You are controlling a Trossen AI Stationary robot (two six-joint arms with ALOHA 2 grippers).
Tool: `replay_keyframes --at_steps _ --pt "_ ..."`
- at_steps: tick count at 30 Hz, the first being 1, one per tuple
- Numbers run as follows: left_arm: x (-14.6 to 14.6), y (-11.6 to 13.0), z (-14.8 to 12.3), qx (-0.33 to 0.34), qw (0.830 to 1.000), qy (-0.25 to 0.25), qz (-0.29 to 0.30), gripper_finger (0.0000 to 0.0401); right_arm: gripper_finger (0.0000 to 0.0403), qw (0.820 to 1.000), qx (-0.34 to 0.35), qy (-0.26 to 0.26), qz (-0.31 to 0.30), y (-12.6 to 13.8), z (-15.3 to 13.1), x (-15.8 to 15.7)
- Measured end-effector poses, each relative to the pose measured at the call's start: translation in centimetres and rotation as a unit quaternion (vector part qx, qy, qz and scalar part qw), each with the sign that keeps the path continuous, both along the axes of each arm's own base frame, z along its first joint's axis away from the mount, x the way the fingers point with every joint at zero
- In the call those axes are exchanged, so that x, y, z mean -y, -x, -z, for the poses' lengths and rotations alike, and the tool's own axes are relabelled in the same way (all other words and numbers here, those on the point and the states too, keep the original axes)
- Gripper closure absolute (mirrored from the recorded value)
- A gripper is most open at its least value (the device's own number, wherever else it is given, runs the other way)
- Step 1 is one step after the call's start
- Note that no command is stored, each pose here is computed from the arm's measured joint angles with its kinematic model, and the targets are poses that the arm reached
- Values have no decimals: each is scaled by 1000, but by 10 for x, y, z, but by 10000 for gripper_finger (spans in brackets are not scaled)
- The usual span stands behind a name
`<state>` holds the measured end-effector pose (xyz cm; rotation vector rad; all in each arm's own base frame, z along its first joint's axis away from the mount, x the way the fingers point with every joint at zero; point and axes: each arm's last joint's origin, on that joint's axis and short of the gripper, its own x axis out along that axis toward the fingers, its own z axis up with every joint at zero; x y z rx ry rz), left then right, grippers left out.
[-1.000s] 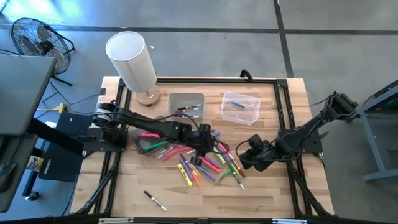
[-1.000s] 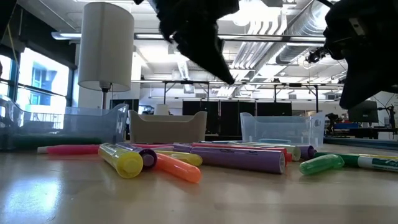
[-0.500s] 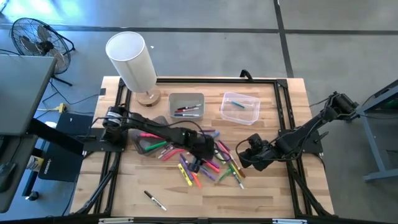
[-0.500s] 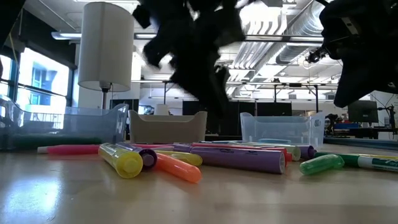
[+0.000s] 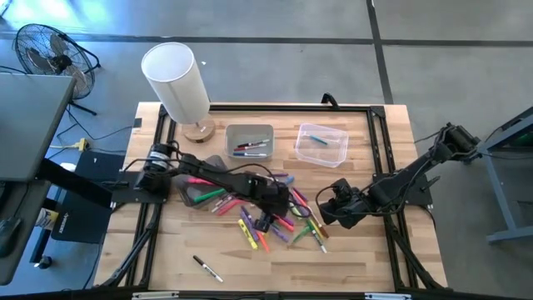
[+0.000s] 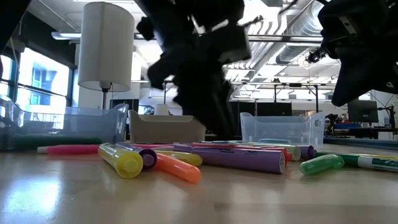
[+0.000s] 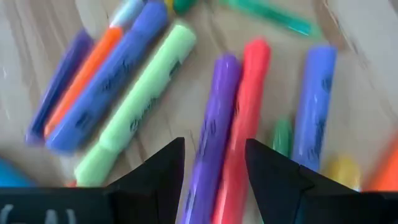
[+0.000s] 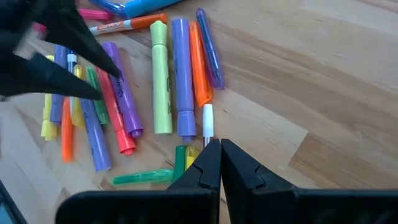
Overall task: Pick & Place Markers
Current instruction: Put the orange highlighter pen into the black bin
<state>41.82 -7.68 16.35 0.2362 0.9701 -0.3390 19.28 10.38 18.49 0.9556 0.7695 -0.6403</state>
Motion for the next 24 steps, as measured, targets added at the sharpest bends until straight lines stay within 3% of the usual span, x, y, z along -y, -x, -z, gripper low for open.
replay_keyframes --at_steps 24 --pt "-12 -3 2 6 1000 -19 -23 235 403 1000 -3 1 4 -1 0 3"
